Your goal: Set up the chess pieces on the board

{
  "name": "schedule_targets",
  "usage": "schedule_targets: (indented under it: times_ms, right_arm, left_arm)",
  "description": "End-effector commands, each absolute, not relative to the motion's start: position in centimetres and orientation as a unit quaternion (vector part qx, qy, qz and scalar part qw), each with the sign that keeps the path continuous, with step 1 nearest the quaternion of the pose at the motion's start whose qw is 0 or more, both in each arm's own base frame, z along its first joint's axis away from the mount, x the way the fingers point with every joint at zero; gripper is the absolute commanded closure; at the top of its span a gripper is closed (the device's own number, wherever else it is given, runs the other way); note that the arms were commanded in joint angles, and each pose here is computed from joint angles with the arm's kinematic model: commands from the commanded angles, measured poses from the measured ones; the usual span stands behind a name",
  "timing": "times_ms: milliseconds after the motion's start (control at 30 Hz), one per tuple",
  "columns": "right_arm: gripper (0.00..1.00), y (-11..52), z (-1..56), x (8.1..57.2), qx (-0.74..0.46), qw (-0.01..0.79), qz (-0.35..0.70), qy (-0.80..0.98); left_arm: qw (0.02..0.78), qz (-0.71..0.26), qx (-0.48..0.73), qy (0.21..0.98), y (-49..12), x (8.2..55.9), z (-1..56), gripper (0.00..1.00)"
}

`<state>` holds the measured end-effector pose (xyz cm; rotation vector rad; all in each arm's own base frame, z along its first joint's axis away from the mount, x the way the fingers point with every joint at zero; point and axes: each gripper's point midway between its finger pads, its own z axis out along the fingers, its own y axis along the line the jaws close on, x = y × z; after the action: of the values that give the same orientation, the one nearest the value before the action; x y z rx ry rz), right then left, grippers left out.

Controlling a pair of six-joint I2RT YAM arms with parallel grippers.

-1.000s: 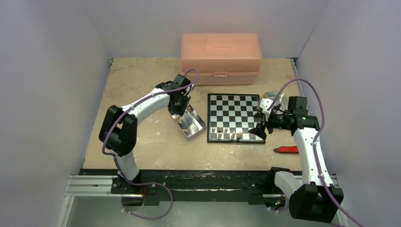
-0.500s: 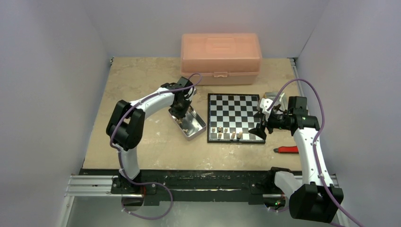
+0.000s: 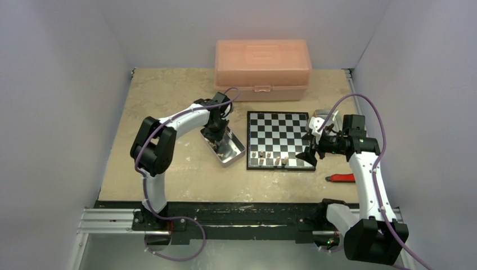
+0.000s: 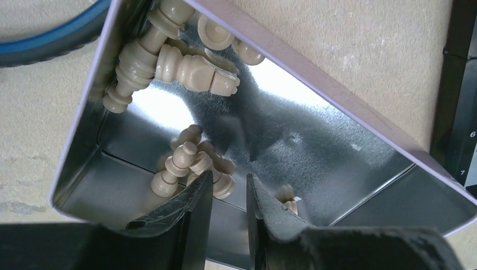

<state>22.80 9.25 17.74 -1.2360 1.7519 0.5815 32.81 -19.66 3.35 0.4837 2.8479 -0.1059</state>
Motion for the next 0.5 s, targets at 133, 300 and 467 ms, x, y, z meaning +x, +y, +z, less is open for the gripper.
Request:
schedule_targets:
  times_ms: [133,300,467]
  right_arm:
    - [0.23,9.3,18.2,22.9,-0.504,0.453,0.232,0.698]
    - [0.23,9.3,18.2,22.9,-0.504,0.452,0.231,0.698]
    - [0.23,9.3,18.2,22.9,-0.504,0.452,0.231,0.698]
  left_arm:
    - [0.14,-0.054,0.125,0.981,-20.8,34.2,3.6,0.72]
    - [0.165,-0.104,0.133,0.972,-22.6,34.8,5.2,0.75]
    - [0.219,-0.121,0.134,0.959,-23.2,36.0,8.0,0.75]
